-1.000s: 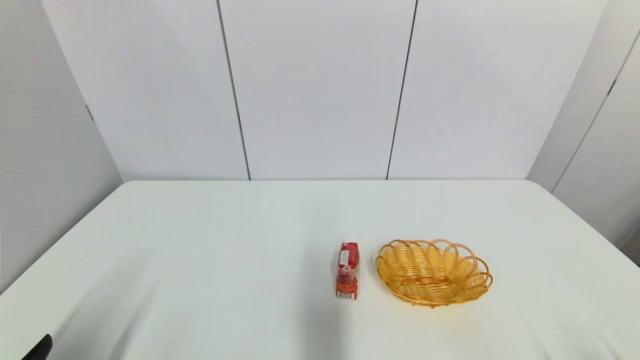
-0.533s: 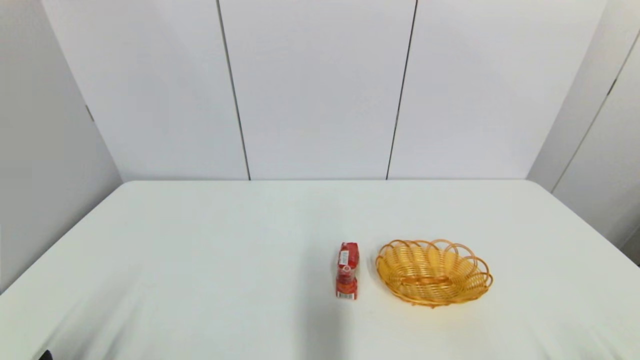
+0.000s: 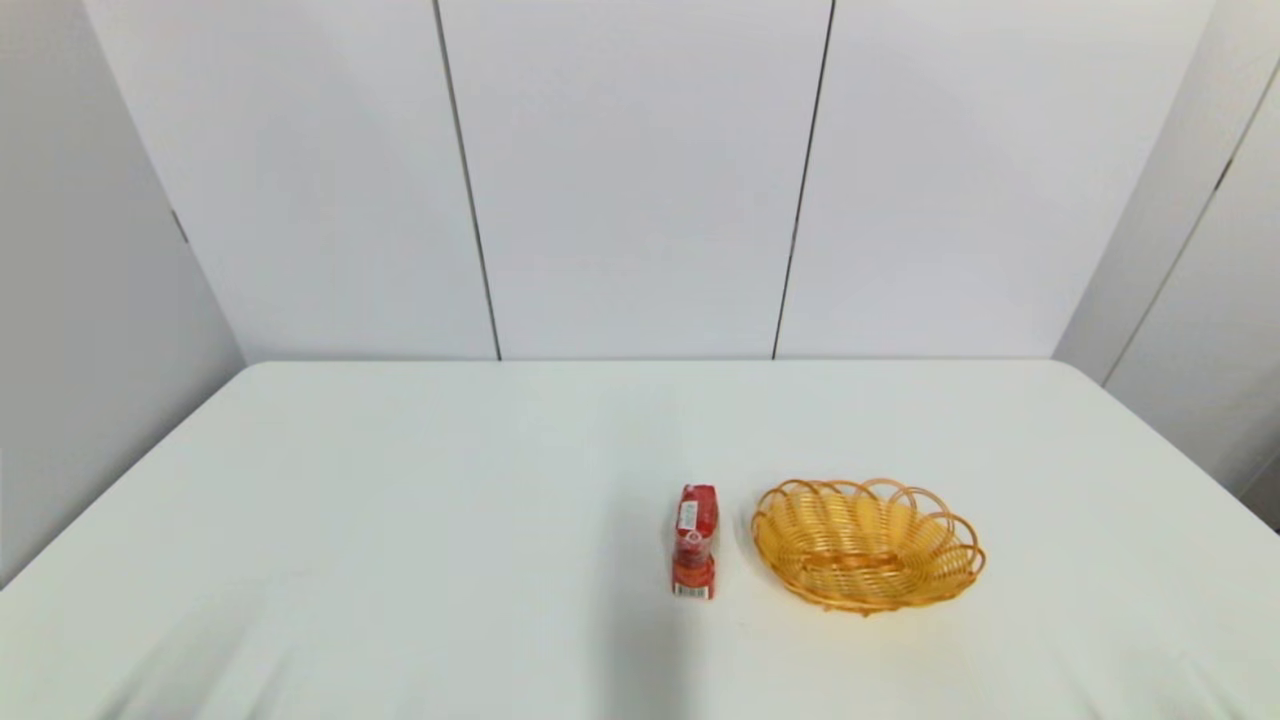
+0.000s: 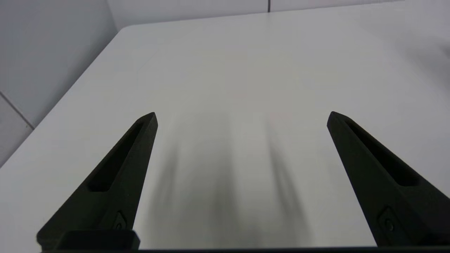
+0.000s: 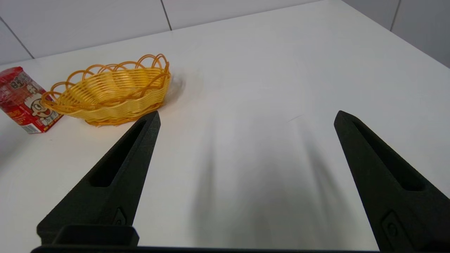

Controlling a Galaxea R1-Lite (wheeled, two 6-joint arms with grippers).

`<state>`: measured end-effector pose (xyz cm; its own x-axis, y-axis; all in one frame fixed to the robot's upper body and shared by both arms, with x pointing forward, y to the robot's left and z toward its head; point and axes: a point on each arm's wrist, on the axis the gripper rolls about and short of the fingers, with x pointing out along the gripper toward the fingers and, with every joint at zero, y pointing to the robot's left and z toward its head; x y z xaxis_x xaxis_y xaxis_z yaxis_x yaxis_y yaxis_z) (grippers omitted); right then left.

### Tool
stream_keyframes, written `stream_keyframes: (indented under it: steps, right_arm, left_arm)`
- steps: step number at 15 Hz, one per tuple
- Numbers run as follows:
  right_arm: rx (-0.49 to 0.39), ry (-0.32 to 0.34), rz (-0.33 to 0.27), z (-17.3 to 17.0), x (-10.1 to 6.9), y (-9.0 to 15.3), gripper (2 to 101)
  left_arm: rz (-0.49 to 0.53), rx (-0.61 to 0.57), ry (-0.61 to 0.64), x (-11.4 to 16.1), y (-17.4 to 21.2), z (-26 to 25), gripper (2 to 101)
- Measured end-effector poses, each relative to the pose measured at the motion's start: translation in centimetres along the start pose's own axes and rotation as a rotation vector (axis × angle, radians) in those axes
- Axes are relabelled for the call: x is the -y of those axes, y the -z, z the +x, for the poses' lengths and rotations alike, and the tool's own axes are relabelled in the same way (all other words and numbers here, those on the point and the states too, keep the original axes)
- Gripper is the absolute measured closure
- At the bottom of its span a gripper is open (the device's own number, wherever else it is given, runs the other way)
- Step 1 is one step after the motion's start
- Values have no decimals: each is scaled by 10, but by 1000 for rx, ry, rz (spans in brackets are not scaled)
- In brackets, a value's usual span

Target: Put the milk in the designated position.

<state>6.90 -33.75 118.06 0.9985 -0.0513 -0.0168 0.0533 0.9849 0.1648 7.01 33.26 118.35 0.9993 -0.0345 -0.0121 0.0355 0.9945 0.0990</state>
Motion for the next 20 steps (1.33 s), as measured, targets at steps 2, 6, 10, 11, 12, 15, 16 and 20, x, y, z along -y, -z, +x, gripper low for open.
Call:
stream_keyframes:
  steps: [2,6,10,11,12,15,16,20]
  right_arm:
    - [0,0,0,0,0,0,43]
    - [0,0,0,0,0,0,43]
    - [0,0,0,0,0,0,43]
    - [0,0,0,0,0,0,43]
    - [0,0,0,0,0,0,43]
    - [0,0,0,0,0,0,43]
    - [0,0,0,0,0,0,43]
    - [0,0,-4,0,0,0,43]
  left_arm:
    - [2,7,1,0,1,-1,54]
    - [-29,11,-8,0,1,-1,54]
    - [-32,12,-10,0,1,-1,54]
    - [-32,12,-9,0,1,-1,54]
    - [-32,12,-9,0,1,-1,54]
    - [-33,12,-10,0,1,-1,54]
    - [-33,12,-9,0,1,-1,54]
    - [-33,12,-10,0,1,-1,54]
